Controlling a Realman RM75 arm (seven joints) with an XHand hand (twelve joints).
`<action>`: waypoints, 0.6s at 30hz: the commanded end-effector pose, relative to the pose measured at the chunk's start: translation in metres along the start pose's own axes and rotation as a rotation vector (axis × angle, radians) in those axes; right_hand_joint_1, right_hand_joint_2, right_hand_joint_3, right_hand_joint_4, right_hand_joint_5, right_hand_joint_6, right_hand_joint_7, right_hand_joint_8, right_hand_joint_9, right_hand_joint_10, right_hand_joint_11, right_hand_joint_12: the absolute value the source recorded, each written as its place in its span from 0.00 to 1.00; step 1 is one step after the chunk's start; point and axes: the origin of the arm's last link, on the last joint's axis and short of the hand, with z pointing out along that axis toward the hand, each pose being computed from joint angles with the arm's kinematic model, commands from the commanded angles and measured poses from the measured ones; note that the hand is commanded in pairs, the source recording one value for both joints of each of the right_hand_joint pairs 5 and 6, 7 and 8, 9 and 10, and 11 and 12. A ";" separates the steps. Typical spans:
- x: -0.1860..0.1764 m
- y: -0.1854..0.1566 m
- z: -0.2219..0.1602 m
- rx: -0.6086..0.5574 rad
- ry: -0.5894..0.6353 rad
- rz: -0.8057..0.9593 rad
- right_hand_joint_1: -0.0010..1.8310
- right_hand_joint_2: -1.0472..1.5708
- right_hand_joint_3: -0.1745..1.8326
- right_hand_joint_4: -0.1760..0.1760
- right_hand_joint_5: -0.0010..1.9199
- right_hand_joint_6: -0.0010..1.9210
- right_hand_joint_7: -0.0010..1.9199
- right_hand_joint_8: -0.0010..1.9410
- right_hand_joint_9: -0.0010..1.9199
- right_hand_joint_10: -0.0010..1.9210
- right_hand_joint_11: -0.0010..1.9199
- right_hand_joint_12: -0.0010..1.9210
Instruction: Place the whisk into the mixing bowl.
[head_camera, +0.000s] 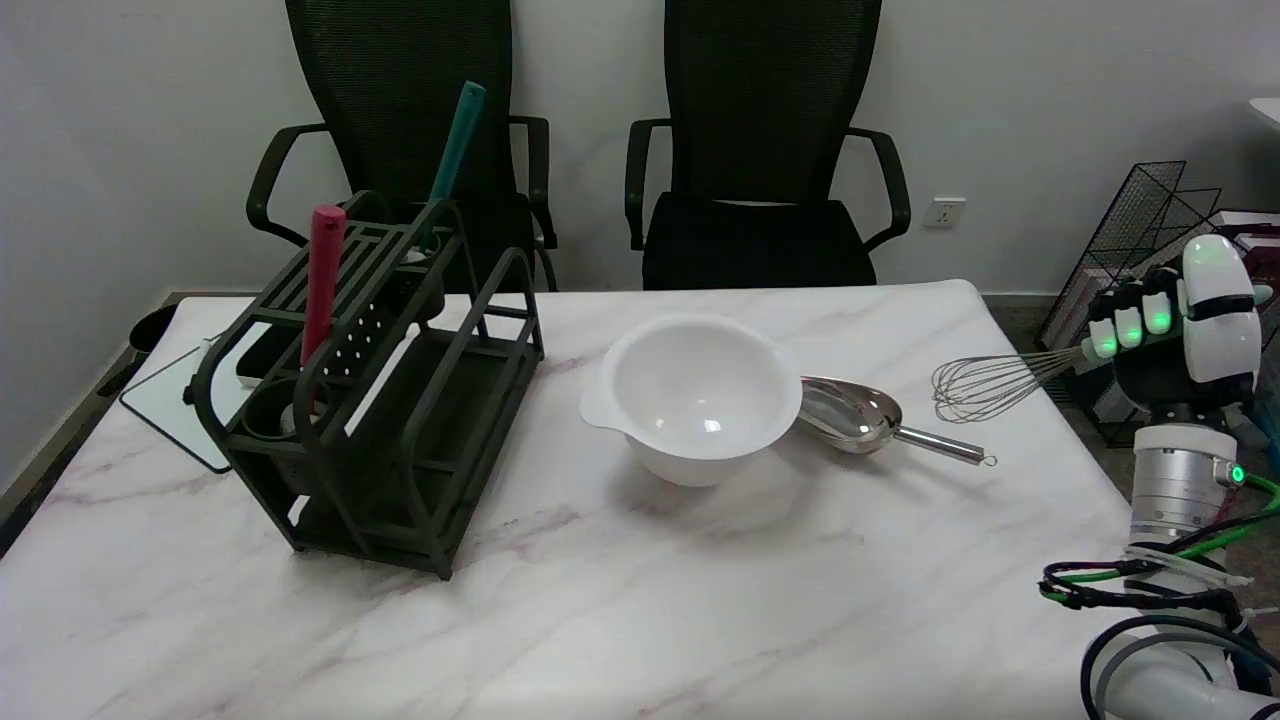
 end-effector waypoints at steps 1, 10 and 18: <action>-0.018 0.013 0.018 -0.026 -0.049 0.021 0.47 1.00 0.61 0.50 1.00 1.00 1.00 0.99 1.00 1.00 1.00 1.00; -0.053 0.032 0.049 -0.110 -0.133 0.052 0.47 1.00 0.59 0.50 1.00 1.00 1.00 0.99 1.00 1.00 1.00 1.00; -0.130 0.041 0.079 -0.206 -0.234 0.215 0.47 1.00 0.60 0.50 1.00 1.00 1.00 0.99 1.00 1.00 1.00 1.00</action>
